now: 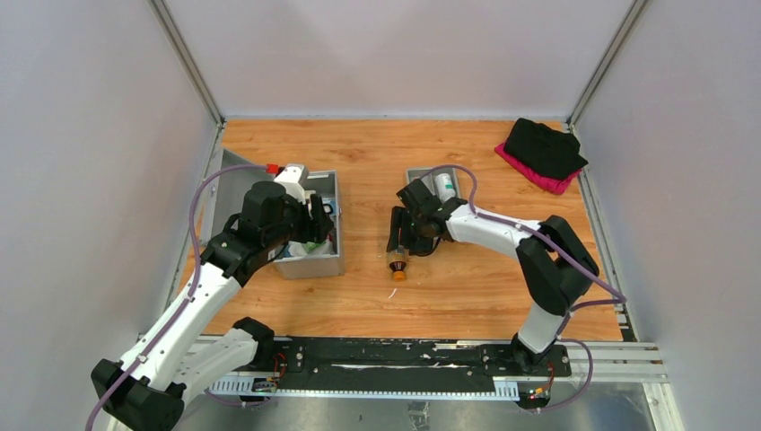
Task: Organize the medicine kit
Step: Pick up the pill bottle at the center of the board.
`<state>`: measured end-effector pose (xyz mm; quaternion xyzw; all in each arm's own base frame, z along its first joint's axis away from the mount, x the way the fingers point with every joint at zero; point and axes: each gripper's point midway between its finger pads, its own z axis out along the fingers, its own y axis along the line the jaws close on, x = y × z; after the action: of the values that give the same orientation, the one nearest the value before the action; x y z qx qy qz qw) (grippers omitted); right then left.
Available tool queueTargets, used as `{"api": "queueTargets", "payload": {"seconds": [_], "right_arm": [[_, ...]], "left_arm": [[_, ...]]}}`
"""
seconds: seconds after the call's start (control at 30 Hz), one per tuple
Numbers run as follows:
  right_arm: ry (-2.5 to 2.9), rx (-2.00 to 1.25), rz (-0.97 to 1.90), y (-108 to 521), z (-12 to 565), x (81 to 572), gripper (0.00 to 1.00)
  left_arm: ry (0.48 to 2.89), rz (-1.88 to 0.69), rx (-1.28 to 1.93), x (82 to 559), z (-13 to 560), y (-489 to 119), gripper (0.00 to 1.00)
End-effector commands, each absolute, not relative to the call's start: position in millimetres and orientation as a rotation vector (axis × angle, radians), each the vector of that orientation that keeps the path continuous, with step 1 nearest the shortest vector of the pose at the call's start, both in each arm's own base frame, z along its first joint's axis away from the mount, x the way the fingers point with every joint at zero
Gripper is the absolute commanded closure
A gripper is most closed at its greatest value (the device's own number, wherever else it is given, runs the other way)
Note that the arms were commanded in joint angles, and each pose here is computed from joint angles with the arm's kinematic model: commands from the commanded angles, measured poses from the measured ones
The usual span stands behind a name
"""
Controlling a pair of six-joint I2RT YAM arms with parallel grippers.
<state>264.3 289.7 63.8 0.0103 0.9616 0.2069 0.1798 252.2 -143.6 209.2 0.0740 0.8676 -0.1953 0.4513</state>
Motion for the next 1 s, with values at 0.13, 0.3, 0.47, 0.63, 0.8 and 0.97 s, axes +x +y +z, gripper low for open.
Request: {"api": "queueTargets", "payload": {"seconds": [0.13,0.3,0.47,0.63,0.8,0.97], "right_arm": [[2.787,-0.066,0.546,308,47,255,0.37],[2.799,-0.118,0.500,309,42,250,0.49],[2.786,-0.174,0.480,307,47,249,0.65],[2.736,-0.273,0.598,315,77,250,0.71],[2.608,-0.298,0.868,323,131,275,0.77],[2.530,-0.165,0.806,280,157,329,0.83]], "left_arm": [[2.106,-0.506,0.168,256,220,-148,0.36],[2.108,-0.506,0.162,257,218,-148,0.36],[2.111,-0.498,0.151,260,218,-148,0.36],[2.105,-0.504,0.127,263,218,-149,0.36],[2.109,-0.524,0.113,262,214,-151,0.36],[2.105,-0.515,0.118,260,216,-148,0.35]]}}
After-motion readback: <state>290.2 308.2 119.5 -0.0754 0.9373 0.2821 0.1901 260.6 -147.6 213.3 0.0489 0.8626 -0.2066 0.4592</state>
